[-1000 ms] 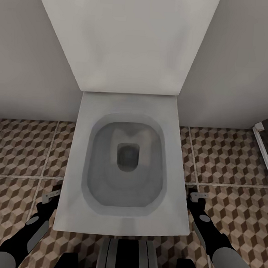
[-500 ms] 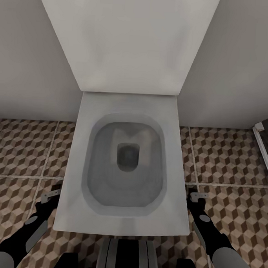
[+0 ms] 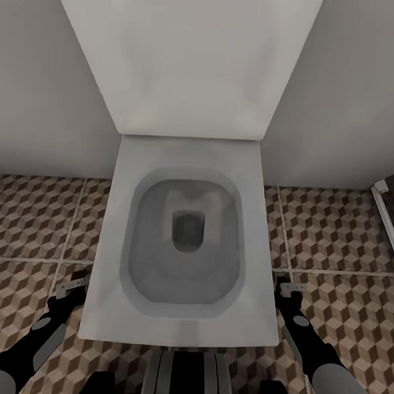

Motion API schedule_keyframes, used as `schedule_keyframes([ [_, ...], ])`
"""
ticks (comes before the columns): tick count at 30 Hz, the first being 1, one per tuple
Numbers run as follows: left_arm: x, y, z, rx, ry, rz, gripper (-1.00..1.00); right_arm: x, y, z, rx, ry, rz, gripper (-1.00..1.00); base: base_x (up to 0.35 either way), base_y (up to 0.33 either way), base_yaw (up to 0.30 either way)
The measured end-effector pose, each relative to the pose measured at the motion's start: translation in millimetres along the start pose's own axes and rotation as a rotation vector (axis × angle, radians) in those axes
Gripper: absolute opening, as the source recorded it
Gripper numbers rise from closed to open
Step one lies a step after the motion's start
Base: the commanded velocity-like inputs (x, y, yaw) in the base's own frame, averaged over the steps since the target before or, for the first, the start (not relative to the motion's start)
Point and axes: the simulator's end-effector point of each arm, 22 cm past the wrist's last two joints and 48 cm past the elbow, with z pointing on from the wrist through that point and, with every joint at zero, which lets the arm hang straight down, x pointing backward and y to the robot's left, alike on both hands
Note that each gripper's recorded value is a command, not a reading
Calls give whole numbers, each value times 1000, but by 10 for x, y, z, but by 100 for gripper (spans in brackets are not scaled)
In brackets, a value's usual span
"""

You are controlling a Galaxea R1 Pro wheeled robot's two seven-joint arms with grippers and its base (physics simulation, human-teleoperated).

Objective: Take the four mousetraps from the cabinet in the bathroom and place them on the bathroom floor. Make sure all four end up on the same floor surface, and ensure that at least two of them are either under or directly next to the same bathroom sink.

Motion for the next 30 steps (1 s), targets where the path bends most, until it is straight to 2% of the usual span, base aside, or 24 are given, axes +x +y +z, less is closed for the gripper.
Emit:
schedule_keyframes([
  [30, 26, -35, -4, 6, 4, 3, -100, 1, -11, 0, 4, 0, 5, -100, 0, 0, 0],
])
